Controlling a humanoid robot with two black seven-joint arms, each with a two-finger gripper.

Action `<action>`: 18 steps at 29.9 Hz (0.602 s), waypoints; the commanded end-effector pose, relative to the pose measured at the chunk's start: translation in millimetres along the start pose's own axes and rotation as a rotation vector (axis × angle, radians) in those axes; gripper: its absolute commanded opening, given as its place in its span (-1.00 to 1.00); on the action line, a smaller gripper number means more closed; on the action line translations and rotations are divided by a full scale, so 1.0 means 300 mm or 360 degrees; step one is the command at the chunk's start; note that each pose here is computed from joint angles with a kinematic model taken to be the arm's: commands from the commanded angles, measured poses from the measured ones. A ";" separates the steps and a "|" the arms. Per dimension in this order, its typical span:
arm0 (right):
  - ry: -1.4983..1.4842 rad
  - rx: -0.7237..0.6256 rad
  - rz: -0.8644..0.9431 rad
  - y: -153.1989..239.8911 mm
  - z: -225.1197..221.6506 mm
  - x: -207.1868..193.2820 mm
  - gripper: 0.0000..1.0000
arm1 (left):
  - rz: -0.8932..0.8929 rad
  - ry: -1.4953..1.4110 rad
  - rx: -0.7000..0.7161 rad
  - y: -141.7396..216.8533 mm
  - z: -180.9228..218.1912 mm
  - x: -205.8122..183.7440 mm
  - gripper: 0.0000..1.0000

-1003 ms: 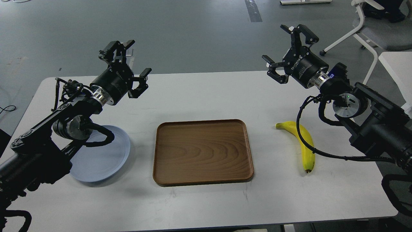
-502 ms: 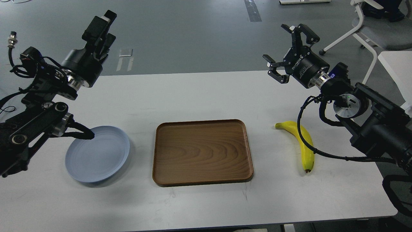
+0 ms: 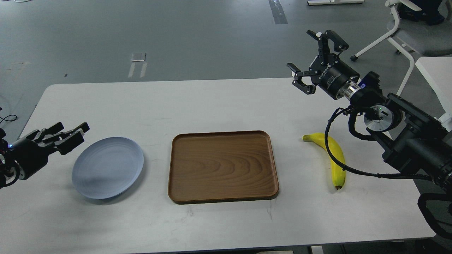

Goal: Place banana on plate with both arms
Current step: 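Lower the left gripper to the plate's near edge and grip it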

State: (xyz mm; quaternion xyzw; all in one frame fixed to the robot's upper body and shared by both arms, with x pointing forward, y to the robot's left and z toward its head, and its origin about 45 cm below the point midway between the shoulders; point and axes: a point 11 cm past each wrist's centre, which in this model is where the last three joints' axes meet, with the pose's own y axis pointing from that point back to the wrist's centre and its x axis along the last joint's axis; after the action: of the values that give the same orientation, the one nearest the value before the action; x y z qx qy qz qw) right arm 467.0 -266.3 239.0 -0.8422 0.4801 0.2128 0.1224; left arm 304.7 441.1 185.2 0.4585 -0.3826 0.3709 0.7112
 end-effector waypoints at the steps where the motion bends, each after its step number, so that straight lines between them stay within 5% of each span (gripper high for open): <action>1: 0.0000 -0.0006 -0.0004 -0.003 0.004 -0.004 1.00 | -0.0029 0.0011 0.0063 0.062 -0.033 -0.098 0.83; 18: 0.0019 -0.0026 0.0009 0.010 0.008 0.010 1.00 | -0.0106 0.0062 0.0180 0.064 -0.090 -0.268 0.81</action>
State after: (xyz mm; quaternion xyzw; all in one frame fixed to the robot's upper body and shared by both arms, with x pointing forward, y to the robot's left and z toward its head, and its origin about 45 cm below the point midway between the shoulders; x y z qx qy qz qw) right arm 465.2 -267.9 235.6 -0.8435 0.4804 0.2122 0.1123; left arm 260.7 455.0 121.2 0.4965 -0.3368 0.3765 0.7058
